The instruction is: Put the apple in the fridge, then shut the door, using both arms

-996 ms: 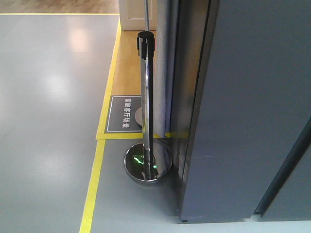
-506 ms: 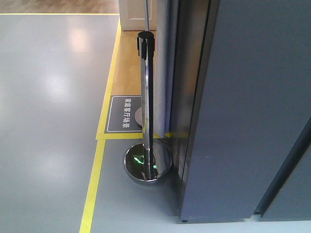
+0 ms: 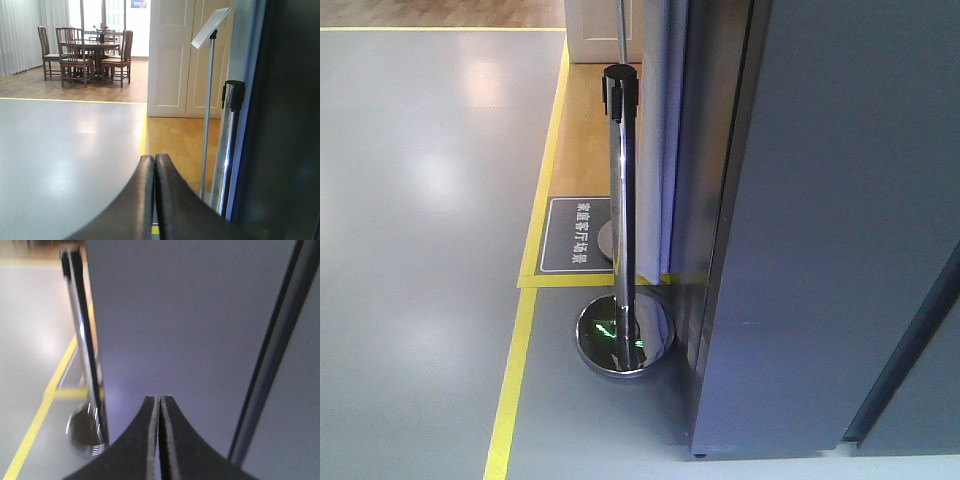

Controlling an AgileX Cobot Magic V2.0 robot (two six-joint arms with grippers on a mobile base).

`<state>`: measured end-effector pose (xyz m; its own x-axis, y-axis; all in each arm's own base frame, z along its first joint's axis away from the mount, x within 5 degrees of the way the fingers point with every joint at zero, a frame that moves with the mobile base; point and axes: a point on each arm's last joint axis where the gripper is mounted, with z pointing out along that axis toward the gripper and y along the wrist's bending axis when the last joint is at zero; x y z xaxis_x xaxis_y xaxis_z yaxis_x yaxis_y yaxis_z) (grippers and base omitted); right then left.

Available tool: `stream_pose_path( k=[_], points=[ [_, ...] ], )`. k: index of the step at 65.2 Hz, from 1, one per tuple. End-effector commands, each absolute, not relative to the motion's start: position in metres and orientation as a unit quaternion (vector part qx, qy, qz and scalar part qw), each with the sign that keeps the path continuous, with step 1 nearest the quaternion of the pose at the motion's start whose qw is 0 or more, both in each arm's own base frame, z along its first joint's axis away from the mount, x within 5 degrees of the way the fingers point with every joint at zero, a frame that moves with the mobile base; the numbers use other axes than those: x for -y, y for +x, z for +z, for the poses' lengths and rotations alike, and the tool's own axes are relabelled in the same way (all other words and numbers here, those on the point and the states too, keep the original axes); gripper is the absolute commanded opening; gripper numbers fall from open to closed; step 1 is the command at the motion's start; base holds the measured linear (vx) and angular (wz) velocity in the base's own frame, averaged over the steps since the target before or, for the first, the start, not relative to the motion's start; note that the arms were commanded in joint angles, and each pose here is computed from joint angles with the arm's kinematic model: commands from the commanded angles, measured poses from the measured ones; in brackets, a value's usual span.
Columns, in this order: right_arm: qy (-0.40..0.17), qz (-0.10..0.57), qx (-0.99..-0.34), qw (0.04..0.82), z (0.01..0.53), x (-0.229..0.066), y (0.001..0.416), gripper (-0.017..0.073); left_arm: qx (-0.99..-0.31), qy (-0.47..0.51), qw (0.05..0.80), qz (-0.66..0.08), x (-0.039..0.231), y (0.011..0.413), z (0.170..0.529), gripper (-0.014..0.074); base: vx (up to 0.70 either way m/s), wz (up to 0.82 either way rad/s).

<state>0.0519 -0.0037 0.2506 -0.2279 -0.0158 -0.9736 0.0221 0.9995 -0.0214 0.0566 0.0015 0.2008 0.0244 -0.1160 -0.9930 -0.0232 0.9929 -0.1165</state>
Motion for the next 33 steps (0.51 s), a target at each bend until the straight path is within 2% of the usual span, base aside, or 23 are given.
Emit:
stream_pose_path(
  k=[1, 13, 33],
  points=[
    [0.000, -0.011, -0.713, 0.701, 0.247, 0.002, 0.055, -0.0002, -0.677, -0.050, 0.733, -0.040, -0.001, 0.056, 0.198, -0.0006, 0.00, 0.00],
    [-0.009, 0.005, -0.660, 0.751, 0.208, -0.001, 0.056, -0.0002, -0.677, -0.050, 0.733, -0.040, -0.001, 0.056, 0.198, -0.0006, 0.00, 0.00],
    [0.004, 0.015, -0.667, 0.745, 0.208, -0.001, 0.055, -0.0002, -0.677, -0.050, 0.733, -0.040, -0.001, 0.056, 0.198, -0.0006, 0.00, 0.00]
  ],
)
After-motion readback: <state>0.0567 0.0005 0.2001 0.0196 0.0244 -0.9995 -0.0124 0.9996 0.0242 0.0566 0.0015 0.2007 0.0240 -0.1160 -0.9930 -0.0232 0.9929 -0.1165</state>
